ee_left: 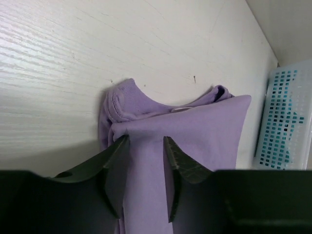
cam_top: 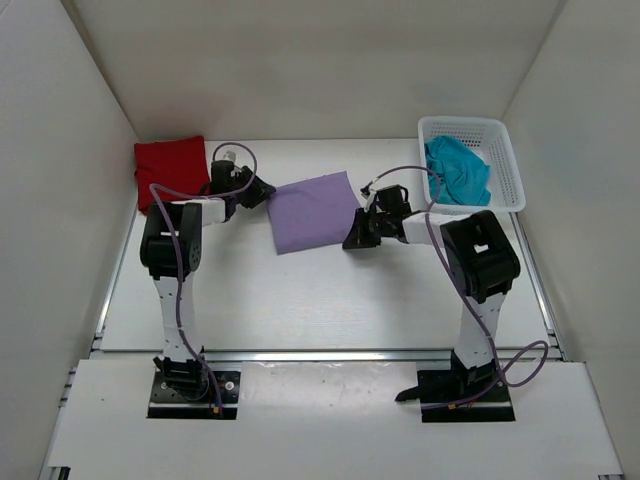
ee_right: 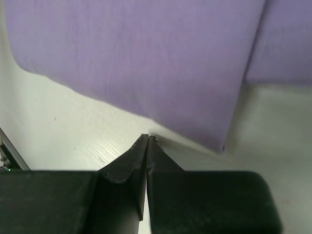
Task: Fold and stack the t-shirts
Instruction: Fold the long partially folded tshirt into a neat square, then put the neatly folded tshirt into the corner of the board with the left arm
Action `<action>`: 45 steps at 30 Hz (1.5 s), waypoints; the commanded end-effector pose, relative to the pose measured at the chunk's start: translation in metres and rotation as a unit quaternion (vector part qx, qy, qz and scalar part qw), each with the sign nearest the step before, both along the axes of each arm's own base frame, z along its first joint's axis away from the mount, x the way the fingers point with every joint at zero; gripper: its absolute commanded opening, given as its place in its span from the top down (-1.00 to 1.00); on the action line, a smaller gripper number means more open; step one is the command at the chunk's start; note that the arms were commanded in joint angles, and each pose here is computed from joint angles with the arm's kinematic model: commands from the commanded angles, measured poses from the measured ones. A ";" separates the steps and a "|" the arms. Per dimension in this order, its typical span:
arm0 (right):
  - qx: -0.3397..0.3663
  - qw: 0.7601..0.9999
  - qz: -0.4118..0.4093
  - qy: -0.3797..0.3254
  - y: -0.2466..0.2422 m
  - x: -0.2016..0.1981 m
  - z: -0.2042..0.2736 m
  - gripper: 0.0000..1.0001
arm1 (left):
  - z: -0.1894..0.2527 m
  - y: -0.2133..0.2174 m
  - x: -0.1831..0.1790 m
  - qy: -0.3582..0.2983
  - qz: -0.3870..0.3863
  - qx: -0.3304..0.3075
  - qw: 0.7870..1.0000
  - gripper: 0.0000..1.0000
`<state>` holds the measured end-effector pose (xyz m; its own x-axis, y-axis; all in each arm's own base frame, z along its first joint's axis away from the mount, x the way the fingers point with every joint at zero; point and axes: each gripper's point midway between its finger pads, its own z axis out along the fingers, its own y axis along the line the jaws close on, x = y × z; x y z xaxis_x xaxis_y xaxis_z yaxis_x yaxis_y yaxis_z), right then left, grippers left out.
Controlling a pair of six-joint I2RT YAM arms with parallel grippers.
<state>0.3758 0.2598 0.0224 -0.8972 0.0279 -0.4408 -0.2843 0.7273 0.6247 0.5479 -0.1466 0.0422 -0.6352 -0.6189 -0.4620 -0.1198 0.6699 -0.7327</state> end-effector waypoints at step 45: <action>0.107 0.990 0.006 -0.089 -0.035 -0.114 0.074 0.13 | 0.266 0.092 0.076 -0.207 0.047 -0.027 0.977 1.00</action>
